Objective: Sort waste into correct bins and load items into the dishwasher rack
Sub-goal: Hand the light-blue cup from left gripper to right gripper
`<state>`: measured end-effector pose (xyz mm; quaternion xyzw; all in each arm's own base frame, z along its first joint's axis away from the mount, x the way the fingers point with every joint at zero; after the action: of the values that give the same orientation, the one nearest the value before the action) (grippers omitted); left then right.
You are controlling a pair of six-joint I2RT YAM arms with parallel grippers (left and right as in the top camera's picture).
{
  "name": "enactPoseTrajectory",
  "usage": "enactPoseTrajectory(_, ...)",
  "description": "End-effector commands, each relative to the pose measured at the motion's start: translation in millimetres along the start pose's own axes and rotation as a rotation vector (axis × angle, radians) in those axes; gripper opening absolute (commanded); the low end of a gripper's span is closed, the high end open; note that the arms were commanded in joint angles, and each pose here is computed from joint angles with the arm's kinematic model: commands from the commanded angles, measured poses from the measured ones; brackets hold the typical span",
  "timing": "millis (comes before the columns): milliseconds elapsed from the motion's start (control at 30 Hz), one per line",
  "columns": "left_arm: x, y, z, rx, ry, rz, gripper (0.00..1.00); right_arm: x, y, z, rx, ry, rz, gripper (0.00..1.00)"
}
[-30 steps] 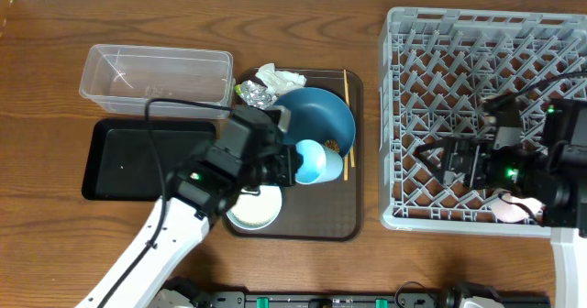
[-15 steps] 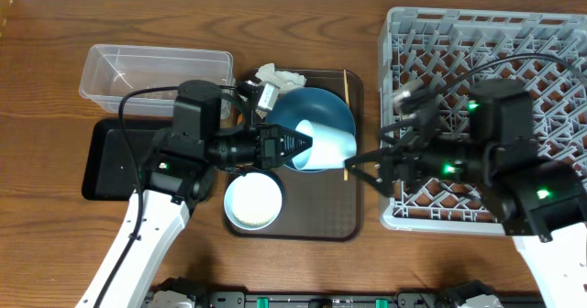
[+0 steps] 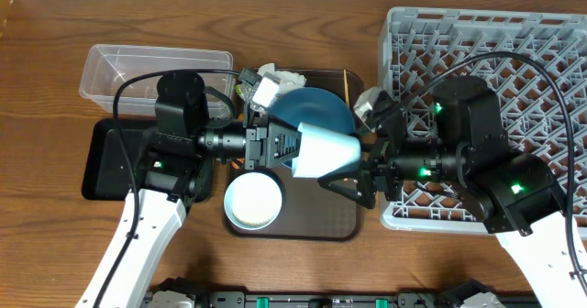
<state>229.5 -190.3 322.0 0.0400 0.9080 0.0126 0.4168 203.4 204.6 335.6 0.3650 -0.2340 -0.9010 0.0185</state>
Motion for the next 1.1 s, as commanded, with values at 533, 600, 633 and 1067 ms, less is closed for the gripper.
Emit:
enactPoseTrajectory(533, -12, 10, -13, 0.043, -0.036, -0.008, 0.06, -5, 21, 49, -0.2, 0.271, -0.071, 0.93)
enactPoseTrajectory(600, -15, 10, -15, 0.045, -0.04, -0.011, 0.06, -6, 21, 49, -0.201, 0.269, -0.072, 0.9)
enactPoseTrajectory(633, -16, 10, -16, 0.046, -0.041, -0.013, 0.06, -6, 20, 48, -0.2, 0.267, -0.07, 0.88)
enactPoseTrajectory(1067, -22, 10, -19, 0.049, -0.056, -0.023, 0.06, -9, 20, 49, -0.202, 0.283, -0.082, 0.67)
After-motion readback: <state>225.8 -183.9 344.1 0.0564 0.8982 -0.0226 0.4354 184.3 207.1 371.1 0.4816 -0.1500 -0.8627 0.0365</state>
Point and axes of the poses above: each gripper's point midway between its finger pads, its own y axis back along the fingers, its own z axis along the line the jaws close on, x = y × z, the point moved 4 cm from there along y, back along the fingers, and after that the axes turned 12 degrees about -y, right-handed, at the moved point
